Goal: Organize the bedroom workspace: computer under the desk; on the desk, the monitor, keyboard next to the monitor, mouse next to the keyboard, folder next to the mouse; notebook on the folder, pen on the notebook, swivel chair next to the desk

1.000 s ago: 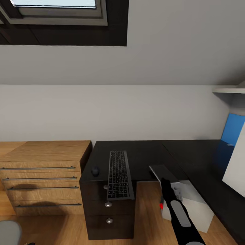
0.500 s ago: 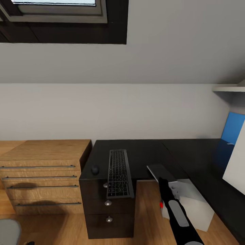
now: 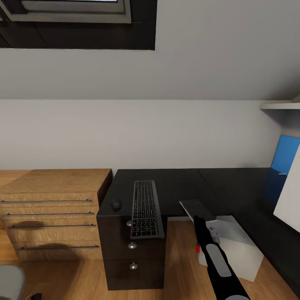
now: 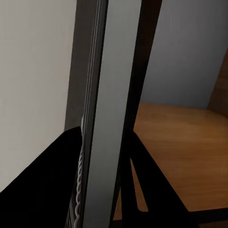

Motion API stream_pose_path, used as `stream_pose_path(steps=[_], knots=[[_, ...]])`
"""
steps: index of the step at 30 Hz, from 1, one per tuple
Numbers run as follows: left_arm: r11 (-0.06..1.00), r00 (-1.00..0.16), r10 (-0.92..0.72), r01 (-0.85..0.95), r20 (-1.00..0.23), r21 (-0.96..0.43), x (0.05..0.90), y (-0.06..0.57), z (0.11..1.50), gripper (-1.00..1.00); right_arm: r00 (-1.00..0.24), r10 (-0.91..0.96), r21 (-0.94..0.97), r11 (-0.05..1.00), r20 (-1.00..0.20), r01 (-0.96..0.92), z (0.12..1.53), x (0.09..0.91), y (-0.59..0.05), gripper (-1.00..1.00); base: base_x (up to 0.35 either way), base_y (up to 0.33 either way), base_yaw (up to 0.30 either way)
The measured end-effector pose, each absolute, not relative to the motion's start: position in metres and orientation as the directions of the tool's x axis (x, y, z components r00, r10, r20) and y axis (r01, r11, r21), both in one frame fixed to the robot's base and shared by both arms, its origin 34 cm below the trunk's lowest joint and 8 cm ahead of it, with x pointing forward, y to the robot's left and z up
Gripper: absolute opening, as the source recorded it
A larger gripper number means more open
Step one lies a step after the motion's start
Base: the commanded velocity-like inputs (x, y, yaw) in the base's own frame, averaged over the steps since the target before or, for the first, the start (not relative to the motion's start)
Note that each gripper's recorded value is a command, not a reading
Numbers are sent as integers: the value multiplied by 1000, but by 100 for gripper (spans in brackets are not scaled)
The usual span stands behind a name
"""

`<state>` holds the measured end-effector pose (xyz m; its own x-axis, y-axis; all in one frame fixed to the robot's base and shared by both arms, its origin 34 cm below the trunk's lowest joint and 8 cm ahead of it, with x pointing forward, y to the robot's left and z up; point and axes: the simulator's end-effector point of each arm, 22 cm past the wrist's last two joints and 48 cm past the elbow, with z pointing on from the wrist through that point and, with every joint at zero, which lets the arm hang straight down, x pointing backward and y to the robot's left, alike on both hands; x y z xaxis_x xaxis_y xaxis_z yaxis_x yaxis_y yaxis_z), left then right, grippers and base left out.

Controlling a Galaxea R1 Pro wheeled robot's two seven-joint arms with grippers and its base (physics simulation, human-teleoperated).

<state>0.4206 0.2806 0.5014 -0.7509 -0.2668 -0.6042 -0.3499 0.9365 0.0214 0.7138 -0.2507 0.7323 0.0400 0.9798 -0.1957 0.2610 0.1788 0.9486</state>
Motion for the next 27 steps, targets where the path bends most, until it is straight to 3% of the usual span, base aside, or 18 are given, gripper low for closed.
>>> stream_pose_path(steps=[27], knots=[[937, -754, -265, -349, -601, 25, 419, 281, 499, 100, 4, 977, 945, 206, -214, 253, 733, 715, -236, -100, 53, 41, 0]])
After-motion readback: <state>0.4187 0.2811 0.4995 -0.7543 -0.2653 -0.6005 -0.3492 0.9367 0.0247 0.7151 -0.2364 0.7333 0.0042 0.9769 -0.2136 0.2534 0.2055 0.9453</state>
